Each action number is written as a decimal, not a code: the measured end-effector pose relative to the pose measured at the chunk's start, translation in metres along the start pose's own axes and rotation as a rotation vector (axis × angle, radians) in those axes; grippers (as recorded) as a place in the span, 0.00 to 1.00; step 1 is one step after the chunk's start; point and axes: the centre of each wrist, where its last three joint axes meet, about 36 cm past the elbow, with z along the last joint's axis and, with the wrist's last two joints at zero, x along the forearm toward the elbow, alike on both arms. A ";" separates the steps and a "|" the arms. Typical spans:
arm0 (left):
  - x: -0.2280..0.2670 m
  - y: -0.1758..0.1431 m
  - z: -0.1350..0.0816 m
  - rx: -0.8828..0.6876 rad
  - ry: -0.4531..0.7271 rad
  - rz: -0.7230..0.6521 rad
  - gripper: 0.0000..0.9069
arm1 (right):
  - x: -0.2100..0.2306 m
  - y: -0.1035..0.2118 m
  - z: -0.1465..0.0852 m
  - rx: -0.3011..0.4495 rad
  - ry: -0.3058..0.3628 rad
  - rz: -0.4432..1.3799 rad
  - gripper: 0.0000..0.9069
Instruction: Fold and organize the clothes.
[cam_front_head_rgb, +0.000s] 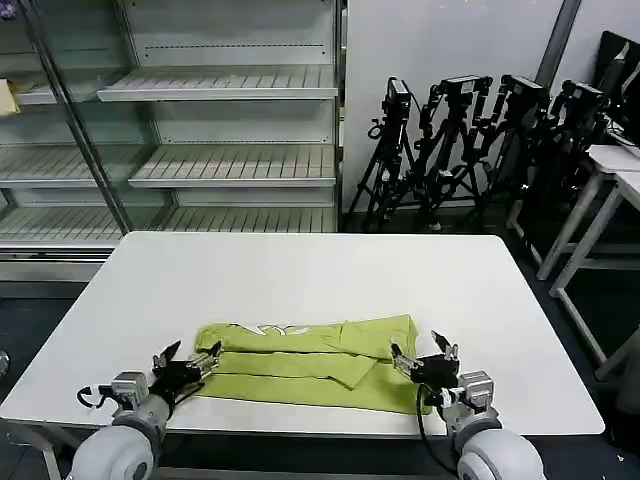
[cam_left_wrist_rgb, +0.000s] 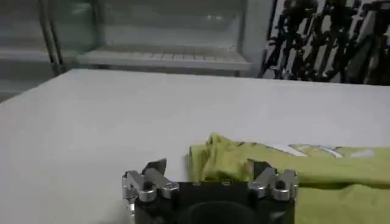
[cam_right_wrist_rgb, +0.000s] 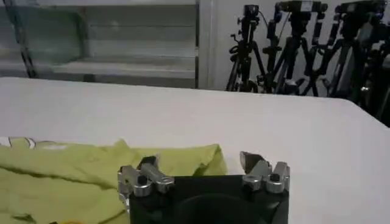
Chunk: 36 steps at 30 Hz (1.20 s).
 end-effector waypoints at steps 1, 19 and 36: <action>-0.001 0.000 0.002 0.009 0.002 -0.004 0.01 | 0.001 0.000 0.000 0.000 0.000 0.000 1.00; -0.005 -0.013 0.019 0.077 0.008 0.011 0.02 | 0.011 0.004 0.005 0.005 0.010 0.008 1.00; -0.002 0.034 -0.003 -0.026 -0.006 -0.051 0.00 | 0.007 0.013 0.004 0.010 0.003 -0.011 1.00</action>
